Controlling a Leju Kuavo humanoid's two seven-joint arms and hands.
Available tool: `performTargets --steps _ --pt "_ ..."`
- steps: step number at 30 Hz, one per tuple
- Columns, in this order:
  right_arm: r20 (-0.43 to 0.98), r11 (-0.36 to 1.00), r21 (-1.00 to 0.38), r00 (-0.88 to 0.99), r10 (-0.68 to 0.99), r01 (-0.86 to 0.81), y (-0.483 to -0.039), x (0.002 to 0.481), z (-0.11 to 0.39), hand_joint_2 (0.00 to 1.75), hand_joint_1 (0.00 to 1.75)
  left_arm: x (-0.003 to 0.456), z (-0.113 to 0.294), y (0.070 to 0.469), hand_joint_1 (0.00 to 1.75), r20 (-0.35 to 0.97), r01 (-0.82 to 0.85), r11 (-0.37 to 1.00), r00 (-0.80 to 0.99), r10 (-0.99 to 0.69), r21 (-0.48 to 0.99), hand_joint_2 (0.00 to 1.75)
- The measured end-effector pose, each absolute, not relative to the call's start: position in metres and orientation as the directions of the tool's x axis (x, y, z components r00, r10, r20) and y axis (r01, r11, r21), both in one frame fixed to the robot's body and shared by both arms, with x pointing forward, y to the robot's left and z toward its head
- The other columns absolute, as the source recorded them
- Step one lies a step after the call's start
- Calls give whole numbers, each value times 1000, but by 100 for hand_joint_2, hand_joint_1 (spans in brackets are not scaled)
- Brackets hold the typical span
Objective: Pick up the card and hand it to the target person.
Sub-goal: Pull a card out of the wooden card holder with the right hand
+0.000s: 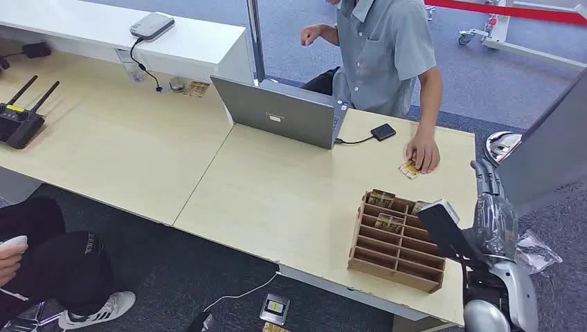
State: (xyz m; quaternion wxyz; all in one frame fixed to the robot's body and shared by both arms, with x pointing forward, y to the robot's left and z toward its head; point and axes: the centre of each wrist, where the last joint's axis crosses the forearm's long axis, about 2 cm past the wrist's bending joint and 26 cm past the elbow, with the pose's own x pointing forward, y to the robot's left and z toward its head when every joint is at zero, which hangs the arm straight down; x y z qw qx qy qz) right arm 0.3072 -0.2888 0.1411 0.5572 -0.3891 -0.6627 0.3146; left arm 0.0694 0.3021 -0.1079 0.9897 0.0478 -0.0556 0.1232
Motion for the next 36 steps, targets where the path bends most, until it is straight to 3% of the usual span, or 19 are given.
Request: performTargets --steps 2,3,6,8,14,19,25,36 --pt "494 499 -851 -74 866 162 -289 308 140 175 50 69 -108 302 0 121 -251 964 963 240 83 0" --pt "494 499 -852 -71 867 160 -288 309 140 175 85 69 -108 302 0 121 -252 964 963 241 84 0" --pt "494 498 -854 -64 867 154 -288 311 138 175 140 69 -108 302 0 120 -254 963 963 243 87 0" --pt "494 497 -855 -58 868 152 -287 313 137 175 142 69 -108 302 0 120 -254 963 963 243 90 0" --pt "480 483 -865 -57 875 136 -283 314 132 175 124 69 -108 303 0 116 -261 960 962 249 103 0" --pt "456 462 -879 -81 887 118 -272 318 131 175 88 69 -108 302 0 105 -273 955 960 261 117 0" --pt "439 453 -887 -144 887 86 -249 327 133 175 59 69 -108 298 0 69 -309 937 951 302 165 0" --pt "448 467 -884 -280 849 2 -191 347 139 175 61 69 -106 266 0 -11 -358 888 926 377 288 0"
